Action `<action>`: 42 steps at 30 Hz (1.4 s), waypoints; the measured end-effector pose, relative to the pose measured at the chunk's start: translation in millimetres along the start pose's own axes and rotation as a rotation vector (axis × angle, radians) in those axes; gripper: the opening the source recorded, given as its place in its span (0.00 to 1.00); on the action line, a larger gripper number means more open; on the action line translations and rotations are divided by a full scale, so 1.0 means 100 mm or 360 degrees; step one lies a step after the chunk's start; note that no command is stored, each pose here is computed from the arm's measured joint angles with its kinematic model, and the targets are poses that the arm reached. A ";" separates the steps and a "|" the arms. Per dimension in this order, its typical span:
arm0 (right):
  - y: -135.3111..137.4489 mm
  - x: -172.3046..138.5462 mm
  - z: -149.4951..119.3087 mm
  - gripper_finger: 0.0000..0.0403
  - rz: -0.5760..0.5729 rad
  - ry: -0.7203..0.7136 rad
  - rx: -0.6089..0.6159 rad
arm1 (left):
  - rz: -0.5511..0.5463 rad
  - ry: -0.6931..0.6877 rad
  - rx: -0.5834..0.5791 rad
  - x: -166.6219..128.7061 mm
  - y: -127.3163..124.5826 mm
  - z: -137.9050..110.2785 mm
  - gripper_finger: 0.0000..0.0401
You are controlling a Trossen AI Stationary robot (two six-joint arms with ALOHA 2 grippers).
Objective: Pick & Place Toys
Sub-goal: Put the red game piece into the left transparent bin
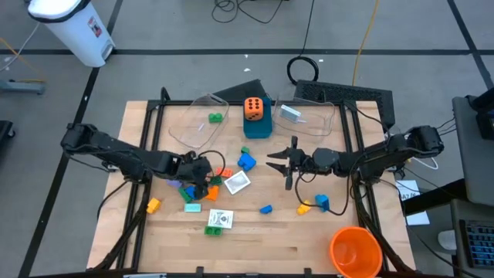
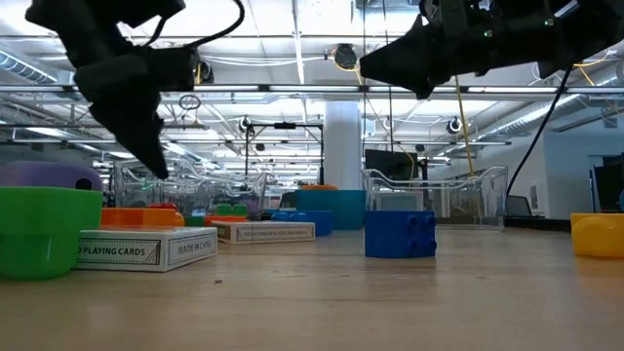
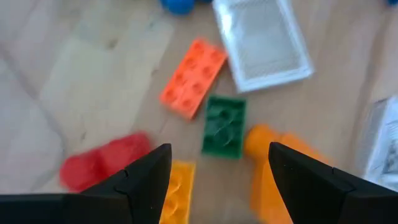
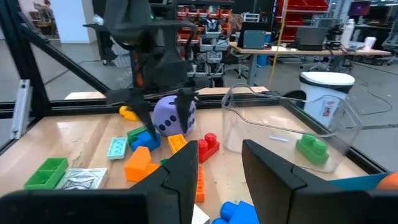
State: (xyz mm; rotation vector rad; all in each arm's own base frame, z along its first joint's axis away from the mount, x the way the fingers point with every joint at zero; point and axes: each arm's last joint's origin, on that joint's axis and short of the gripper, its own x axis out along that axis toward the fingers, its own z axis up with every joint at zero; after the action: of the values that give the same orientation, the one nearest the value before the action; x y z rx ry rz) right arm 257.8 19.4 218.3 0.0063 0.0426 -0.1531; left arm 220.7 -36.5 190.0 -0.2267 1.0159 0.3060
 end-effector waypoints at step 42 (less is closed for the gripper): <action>0.04 0.00 -0.03 0.54 0.0171 0.0028 -0.0005 | 0.0217 0.0821 0.1478 0.32 0.13 0.38 0.68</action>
State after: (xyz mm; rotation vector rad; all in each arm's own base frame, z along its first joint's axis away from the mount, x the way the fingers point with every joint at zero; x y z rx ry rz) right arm 258.8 23.3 215.7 0.0069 0.0599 -0.0454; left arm 262.2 -6.8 181.5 0.6389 1.5814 -0.1350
